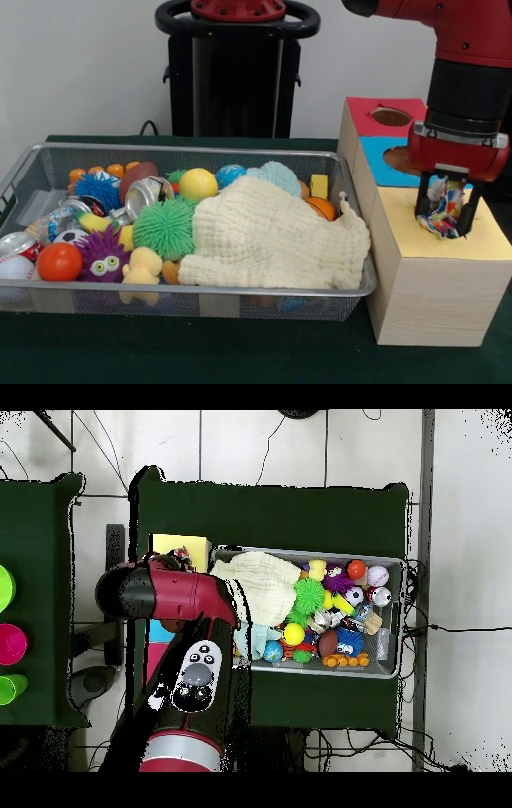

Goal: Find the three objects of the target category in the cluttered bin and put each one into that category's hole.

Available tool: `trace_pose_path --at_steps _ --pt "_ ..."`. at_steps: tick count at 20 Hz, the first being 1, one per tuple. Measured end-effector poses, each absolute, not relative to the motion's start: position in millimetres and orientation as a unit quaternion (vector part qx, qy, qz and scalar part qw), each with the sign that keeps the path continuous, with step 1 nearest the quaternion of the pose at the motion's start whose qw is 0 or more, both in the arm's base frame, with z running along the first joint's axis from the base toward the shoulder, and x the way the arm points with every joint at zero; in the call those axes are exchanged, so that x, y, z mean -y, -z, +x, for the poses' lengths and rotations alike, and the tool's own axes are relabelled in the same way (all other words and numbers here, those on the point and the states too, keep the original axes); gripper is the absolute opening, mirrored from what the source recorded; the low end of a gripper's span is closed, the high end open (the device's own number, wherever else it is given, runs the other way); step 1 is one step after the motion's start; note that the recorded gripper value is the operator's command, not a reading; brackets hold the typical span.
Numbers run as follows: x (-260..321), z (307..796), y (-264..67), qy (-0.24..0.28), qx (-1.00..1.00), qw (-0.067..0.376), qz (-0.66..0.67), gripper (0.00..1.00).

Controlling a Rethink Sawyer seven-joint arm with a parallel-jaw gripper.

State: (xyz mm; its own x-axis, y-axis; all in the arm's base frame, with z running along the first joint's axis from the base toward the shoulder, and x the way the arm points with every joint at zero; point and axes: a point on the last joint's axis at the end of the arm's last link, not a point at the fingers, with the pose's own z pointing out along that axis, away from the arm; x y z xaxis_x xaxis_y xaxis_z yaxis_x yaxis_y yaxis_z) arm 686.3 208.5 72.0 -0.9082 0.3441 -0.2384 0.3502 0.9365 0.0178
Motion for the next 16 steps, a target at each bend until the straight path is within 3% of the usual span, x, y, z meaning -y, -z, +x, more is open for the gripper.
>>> trace_pose_path --at_steps 3,4,16 --pt "-209 687 -72 0.013 -0.977 0.116 0.177 1.0" --pt "-209 688 -72 0.013 -0.978 0.112 0.177 0.0" --pt "-211 698 -79 0.012 -0.978 0.119 0.174 0.0"
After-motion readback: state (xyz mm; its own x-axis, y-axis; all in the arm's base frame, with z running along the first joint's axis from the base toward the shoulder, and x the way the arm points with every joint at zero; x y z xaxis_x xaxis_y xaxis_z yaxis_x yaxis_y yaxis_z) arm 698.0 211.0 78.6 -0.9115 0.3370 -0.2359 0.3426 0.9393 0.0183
